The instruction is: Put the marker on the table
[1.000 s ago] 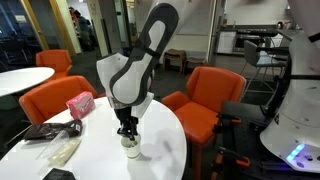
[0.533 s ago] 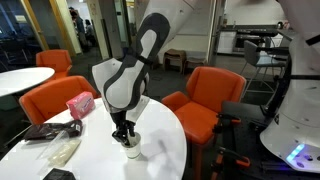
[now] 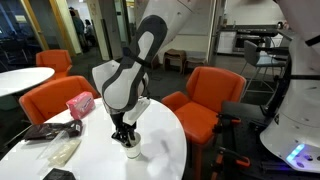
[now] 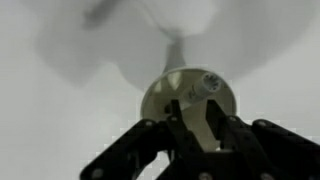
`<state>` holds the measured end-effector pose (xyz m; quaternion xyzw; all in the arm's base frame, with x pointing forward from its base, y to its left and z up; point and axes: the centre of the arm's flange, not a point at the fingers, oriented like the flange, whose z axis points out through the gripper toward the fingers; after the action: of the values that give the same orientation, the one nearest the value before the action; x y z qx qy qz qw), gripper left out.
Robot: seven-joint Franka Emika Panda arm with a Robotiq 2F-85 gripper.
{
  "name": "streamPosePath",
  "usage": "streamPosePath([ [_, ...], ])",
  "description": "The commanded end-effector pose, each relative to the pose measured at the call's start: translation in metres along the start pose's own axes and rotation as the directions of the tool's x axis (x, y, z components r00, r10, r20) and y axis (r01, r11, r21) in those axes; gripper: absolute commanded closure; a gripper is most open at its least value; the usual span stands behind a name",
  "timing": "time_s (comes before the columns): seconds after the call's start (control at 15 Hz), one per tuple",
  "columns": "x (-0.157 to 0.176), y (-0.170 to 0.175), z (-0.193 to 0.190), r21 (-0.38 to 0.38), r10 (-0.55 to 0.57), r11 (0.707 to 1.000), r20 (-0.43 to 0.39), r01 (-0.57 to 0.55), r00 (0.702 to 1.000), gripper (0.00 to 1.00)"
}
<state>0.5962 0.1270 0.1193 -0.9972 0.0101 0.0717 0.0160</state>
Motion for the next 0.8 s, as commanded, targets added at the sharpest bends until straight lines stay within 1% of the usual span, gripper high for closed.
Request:
streamPosePath([
  [0.0,0.0,0.0,-0.003,-0.001,0.076,0.997,0.03,-0.076,0.997,0.5],
  [0.13,-0.001,0.003,-0.001,0.003,0.097,0.995,0.039,-0.098,0.994,0.42],
  [0.2,-0.001,0.003,0.001,0.005,0.1,0.995,0.044,-0.1,0.994,0.49],
  [0.27,-0.002,0.003,0.003,0.007,0.103,0.995,0.046,-0.103,0.994,0.49],
  [0.33,-0.002,0.003,0.005,0.012,0.107,0.994,0.053,-0.108,0.993,0.52],
  [0.4,-0.002,0.003,0.008,0.013,0.115,0.993,0.058,-0.115,0.992,0.48],
  [0.73,-0.002,0.004,0.022,0.01,0.144,0.989,0.075,-0.146,0.987,0.51],
])
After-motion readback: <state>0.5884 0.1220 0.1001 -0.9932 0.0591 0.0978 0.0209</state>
